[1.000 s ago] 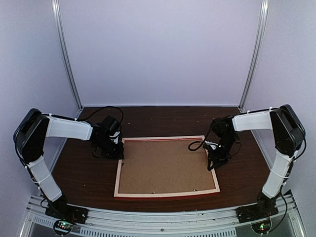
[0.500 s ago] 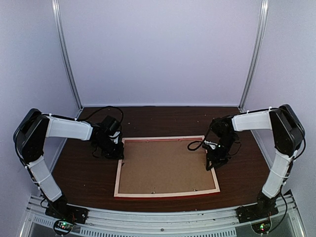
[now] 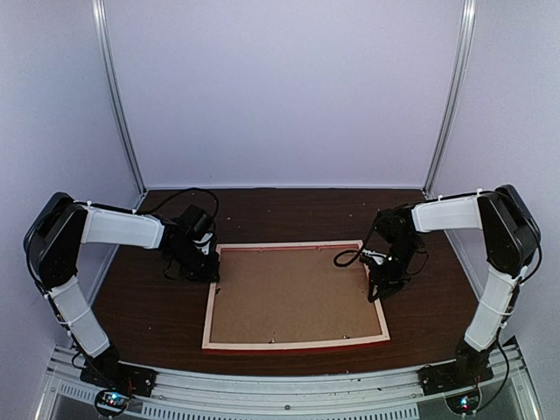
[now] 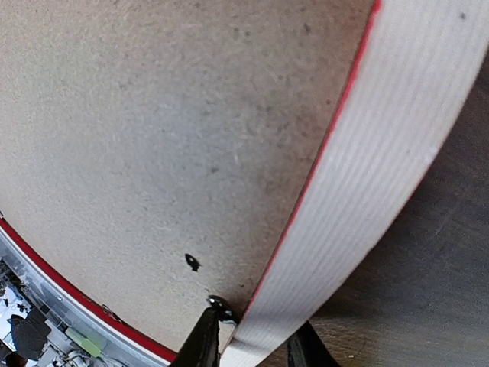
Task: Put the photo into the frame
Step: Press the fastener onto the backboard.
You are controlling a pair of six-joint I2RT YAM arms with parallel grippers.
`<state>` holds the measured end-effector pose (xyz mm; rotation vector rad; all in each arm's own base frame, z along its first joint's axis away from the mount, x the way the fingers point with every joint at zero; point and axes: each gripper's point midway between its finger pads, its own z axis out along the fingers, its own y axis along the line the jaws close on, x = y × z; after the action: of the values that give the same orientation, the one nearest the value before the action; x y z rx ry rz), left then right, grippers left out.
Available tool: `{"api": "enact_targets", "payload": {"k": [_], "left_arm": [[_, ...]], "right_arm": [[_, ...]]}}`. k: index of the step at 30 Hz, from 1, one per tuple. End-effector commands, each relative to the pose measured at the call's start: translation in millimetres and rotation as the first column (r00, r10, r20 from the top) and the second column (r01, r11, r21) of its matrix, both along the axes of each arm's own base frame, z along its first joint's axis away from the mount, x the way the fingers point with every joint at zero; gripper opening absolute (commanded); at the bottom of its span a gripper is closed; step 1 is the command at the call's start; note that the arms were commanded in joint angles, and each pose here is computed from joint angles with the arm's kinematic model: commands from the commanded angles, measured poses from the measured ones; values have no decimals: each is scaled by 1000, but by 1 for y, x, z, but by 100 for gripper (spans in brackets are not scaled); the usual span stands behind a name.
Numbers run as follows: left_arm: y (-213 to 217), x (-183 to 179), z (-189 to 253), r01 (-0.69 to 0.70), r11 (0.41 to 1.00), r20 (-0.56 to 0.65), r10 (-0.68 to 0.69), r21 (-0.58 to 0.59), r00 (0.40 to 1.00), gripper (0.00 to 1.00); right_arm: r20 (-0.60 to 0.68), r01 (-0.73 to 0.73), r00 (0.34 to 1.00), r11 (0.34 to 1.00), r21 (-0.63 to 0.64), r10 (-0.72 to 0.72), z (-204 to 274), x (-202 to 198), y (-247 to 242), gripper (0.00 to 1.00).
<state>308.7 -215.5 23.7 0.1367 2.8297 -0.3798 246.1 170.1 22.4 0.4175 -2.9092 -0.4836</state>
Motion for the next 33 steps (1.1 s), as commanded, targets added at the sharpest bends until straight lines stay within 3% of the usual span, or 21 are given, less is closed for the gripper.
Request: {"api": "enact_targets", "payload": {"k": [1,8,14,17,30,33], "left_arm": [[7,-13,-9,24,999,-38,-22,42,999,23],[8,-14,-9,23,999,-39,-21,45,999,23],[8,-13,-7,21,999,-30,-19,43,999,23],[9,-14,-7,20,999,-30,-18,44,999,24],[12,-14,-3,10,999,-19,-9,49,1000,37],[11,-12,0,12,999,-10,-12,50,1000,44]], "right_arm": [[15,8,1000,999,-31,-8,-6,9,-8,26],[27,20,999,1000,15,-20,-5,18,-2,23],[31,41,999,999,19,-42,-4,16,-4,40],[35,47,998,999,12,-47,-4,13,-7,42],[48,76,996,995,62,-79,-6,26,1,23],[58,82,995,994,75,-86,-8,35,5,20]]}}
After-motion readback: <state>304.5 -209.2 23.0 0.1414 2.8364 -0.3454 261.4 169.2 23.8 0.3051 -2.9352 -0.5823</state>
